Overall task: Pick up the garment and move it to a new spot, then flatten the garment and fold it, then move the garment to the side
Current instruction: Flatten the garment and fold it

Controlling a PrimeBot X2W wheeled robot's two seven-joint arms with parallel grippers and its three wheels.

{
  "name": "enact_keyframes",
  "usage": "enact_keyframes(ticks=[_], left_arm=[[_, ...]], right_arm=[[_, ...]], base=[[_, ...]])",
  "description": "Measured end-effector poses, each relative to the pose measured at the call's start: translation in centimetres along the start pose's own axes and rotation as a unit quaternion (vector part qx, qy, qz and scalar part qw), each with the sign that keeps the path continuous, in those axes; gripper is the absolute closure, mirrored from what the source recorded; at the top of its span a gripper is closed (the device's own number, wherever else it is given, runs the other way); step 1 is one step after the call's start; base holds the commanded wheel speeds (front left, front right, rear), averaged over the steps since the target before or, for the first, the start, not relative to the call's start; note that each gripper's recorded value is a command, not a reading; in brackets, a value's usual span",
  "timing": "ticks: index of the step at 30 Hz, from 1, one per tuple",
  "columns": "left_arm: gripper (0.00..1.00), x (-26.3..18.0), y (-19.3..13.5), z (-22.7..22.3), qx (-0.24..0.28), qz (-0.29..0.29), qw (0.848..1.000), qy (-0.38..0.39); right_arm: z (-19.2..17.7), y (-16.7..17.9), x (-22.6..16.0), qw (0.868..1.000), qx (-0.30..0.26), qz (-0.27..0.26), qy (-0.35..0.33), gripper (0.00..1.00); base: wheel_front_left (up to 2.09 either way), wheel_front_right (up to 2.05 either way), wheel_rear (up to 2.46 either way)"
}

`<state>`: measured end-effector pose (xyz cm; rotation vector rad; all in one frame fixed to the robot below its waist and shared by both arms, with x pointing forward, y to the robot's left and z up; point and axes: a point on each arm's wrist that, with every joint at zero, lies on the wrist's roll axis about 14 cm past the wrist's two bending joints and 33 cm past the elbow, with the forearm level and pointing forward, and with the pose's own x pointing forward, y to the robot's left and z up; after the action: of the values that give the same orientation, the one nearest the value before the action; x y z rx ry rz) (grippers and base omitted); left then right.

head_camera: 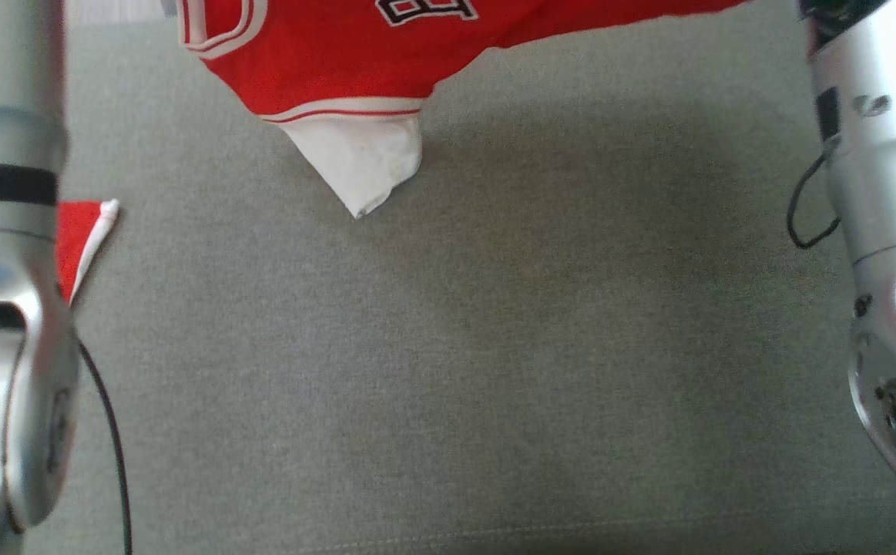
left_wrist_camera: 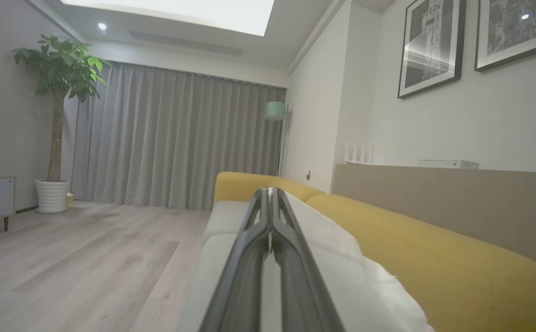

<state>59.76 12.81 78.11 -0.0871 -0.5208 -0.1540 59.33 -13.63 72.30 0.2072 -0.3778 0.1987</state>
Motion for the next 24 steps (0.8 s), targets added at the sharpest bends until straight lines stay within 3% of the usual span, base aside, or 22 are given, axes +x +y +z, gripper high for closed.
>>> enact_keyframes(ticks=[7, 12, 13, 18, 24], left_arm=[[1.0, -2.9, 0.1, -10.9, -0.016, 0.003, 0.992, 0.127], [1.0, -8.9, 0.6, -20.6, -0.037, 0.015, 0.967, 0.25], [1.0, -11.2, 1.1, -23.3, -0.041, 0.024, 0.957, 0.287], [1.0, -14.1, 1.2, -25.8, -0.048, 0.031, 0.944, 0.324], [1.0, -16.8, 1.7, -26.0, -0.049, 0.039, 0.94, 0.335]], right_arm=[[-10.9, 0.1, -1.6, 0.989, -0.011, 0.009, 0.147, 1.0], [-16.9, -0.4, -3.4, 0.976, -0.009, 0.008, 0.219, 1.0], [-19.0, -0.7, -4.4, 0.97, -0.004, 0.004, 0.243, 1.0], [-22.7, -1.0, -7.3, 0.957, -0.001, -0.001, 0.289, 1.0], [-25.0, -0.5, -10.9, 0.946, -0.011, 0.01, 0.325, 1.0]], base=[[0.0, 0.0, 0.0], [0.0, 0.0, 0.0], [0.0, 0.0, 0.0], [0.0, 0.0, 0.0], [0.0, 0.0, 0.0]])
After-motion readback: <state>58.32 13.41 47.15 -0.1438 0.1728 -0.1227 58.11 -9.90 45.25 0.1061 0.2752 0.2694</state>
